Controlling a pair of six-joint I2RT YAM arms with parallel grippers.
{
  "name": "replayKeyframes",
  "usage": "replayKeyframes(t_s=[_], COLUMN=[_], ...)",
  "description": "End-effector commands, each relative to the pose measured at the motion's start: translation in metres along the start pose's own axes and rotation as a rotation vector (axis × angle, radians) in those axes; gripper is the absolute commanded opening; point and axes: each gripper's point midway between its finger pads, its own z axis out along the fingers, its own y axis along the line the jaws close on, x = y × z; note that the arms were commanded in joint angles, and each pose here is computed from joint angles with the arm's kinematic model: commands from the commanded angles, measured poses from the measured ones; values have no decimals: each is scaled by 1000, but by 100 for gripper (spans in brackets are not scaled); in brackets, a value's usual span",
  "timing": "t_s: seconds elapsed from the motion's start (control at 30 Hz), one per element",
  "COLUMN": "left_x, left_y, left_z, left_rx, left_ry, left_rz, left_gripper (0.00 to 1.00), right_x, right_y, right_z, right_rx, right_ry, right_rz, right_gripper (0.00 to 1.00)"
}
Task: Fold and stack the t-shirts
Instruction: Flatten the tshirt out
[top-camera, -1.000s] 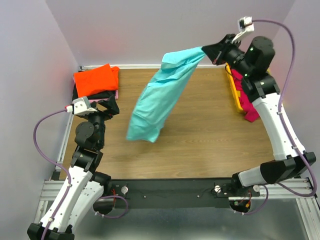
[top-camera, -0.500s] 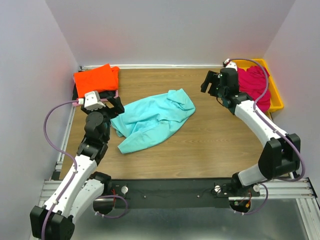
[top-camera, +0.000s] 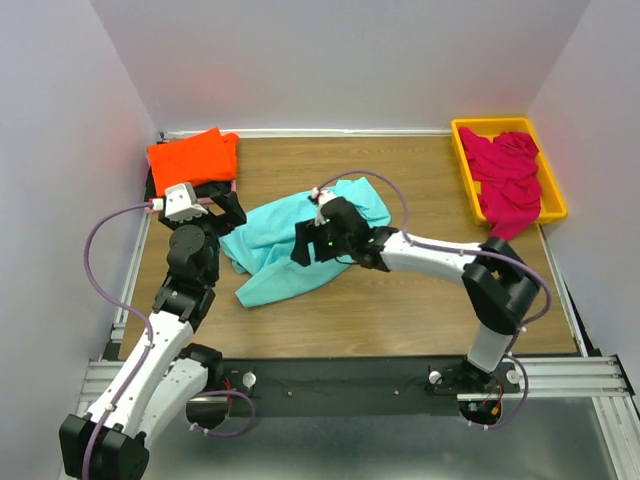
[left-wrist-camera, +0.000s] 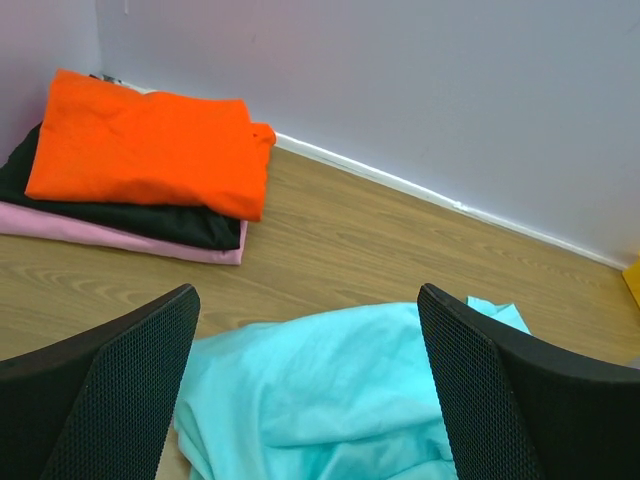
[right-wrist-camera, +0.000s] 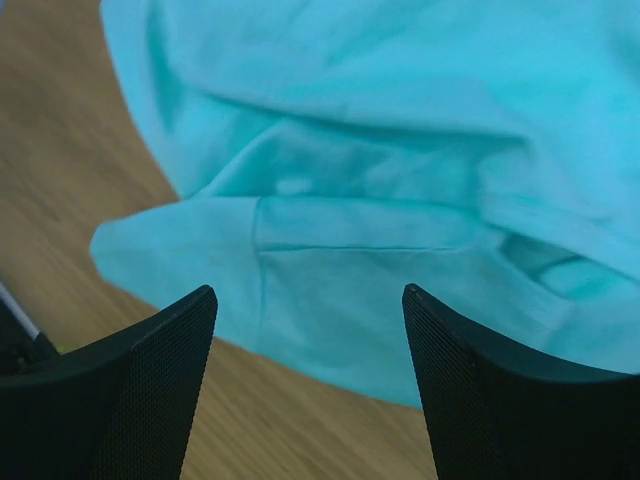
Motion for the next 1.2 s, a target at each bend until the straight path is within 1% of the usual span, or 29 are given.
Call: replayKeyframes(t_s=[0.0,0.03,0.1,0.13,0.23,0.33,0.47,0.53,0.6,0.73,0.77,0.83,0.87,0.9,0.97,1.03,1.07,1.17], left_x=[-10,-10,-8,-8,-8,-9,-12,-14,-15,-17,-17,-16,-17,-17,-16,-15,-14,-15], left_y=[16,27,36,39,39,38,37,36,36,37,37,38,39,40,42,41,40,38], left_z=[-3,-4,-4,-4,-4,-4,-6,-8,-8,-11,-11,-11,-11,-12,-11,-10,-10,-10], left_rx=[-92,-156,-209,-232,-235,-227,-217,-210,-209,-205,-206,-210,-218,-224,-237,-236,-230,-220], left_ry=[-60,-70,-63,-65,-63,-65,-75,-82,-85,-89,-91,-90,-92,-93,-89,-81,-77,-77], left_rz=[-42,-72,-73,-75,-87,-92,-99,-101,-102,-102,-103,-101,-104,-106,-98,-93,-92,-95], left_gripper=[98,98,98,98,98,98,98,98,98,98,98,98,98,98,98,98,98,97], right_x=[23,34,57,60,72,74,75,79,88,103,111,105,100,103,85,81,68,51], right_y=[59,67,85,89,96,89,60,51,32,-8,-24,-38,-51,-64,-78,-92,-96,-105], right_z=[25,32,46,51,66,76,85,88,90,76,69,53,45,34,15,0,-11,-31], right_rx=[-166,-178,-190,-186,-171,-101,44,89,170,333,391,443,497,532,592,643,675,743], right_ry=[55,77,118,120,133,111,83,87,111,133,138,122,102,107,60,50,10,-32], right_rz=[-25,-38,-67,-73,-86,-99,-124,-135,-151,-173,-181,-174,-166,-169,-151,-148,-140,-146], right_gripper=[81,81,81,81,81,81,80,79,76,76,76,76,76,76,77,77,78,79])
